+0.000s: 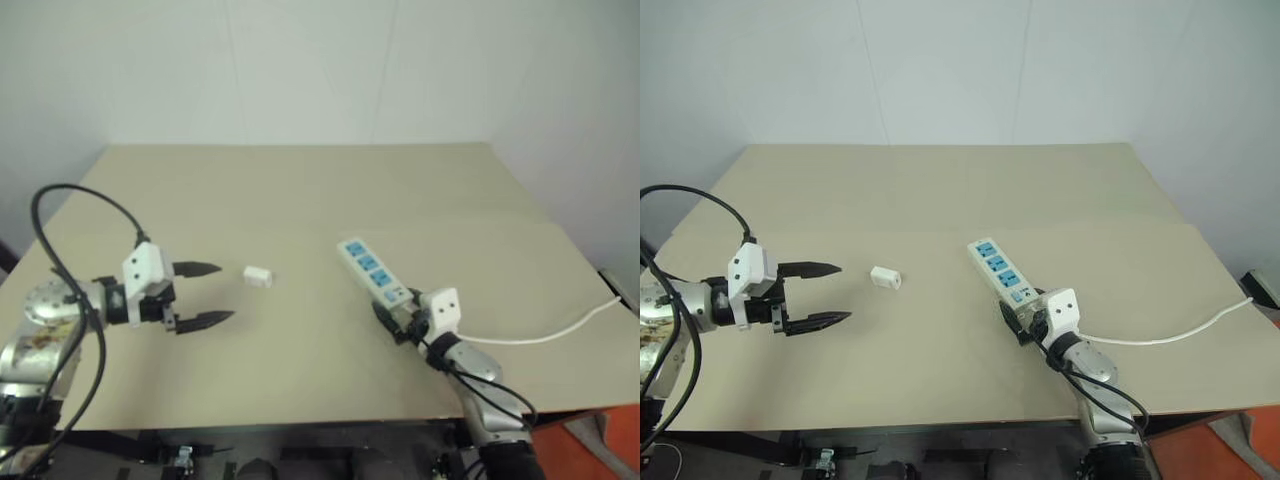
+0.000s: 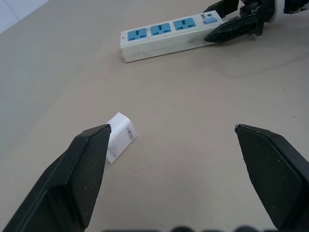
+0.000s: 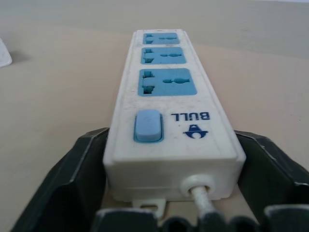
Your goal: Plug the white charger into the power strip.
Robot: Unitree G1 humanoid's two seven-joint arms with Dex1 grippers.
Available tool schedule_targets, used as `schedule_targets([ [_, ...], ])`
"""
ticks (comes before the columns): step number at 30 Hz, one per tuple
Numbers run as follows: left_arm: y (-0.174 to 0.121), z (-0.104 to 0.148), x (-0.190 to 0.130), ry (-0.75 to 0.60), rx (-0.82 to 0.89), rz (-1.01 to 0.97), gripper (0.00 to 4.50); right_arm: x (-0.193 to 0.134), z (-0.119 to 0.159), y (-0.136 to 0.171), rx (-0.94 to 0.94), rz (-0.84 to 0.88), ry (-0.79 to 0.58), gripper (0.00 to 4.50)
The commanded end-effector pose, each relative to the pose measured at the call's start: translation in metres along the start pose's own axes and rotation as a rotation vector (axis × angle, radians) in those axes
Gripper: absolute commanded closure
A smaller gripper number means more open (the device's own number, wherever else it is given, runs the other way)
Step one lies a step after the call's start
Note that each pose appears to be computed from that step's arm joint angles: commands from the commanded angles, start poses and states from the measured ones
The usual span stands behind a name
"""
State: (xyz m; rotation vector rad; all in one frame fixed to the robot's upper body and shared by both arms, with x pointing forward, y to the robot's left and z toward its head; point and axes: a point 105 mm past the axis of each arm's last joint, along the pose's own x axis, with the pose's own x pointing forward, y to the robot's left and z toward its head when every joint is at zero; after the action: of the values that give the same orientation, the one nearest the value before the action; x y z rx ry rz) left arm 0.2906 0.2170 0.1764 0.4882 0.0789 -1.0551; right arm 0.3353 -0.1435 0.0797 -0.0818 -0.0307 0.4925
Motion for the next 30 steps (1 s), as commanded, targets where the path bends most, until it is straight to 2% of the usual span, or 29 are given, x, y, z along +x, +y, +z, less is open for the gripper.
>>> schedule_targets([
  [1, 0.0, 0.008, -0.001, -0.015, 0.033, 0.01, 0.0, 0.001, -0.004, 0.003, 0.002, 0.017, 0.014, 1.11],
  [7, 0.008, 0.016, 0.003, -0.01, 0.073, -0.004, 0.0, -0.011, -0.003, 0.002, -0.055, 0.096, 0.017, 1.11],
  [12, 0.029, 0.04, 0.024, 0.005, 0.166, -0.047, 0.0, -0.028, -0.002, -0.006, -0.113, 0.256, 0.038, 1.11],
  [17, 0.048, 0.056, 0.061, 0.193, 0.34, -0.172, 0.0, -0.048, -0.012, -0.014, -0.147, 0.456, 0.151, 1.11],
  [22, 0.063, 0.068, 0.096, 0.41, 0.41, -0.333, 0.0, -0.063, -0.019, -0.017, -0.159, 0.611, 0.231, 1.11],
  [26, 0.07, 0.07, 0.121, 0.62, 0.469, -0.405, 0.0, -0.06, -0.024, -0.018, -0.177, 0.627, 0.239, 1.11],
  [30, 0.061, 0.066, 0.138, 0.74, 0.533, -0.524, 0.0, -0.051, -0.027, -0.016, -0.175, 0.607, 0.229, 1.11],
])
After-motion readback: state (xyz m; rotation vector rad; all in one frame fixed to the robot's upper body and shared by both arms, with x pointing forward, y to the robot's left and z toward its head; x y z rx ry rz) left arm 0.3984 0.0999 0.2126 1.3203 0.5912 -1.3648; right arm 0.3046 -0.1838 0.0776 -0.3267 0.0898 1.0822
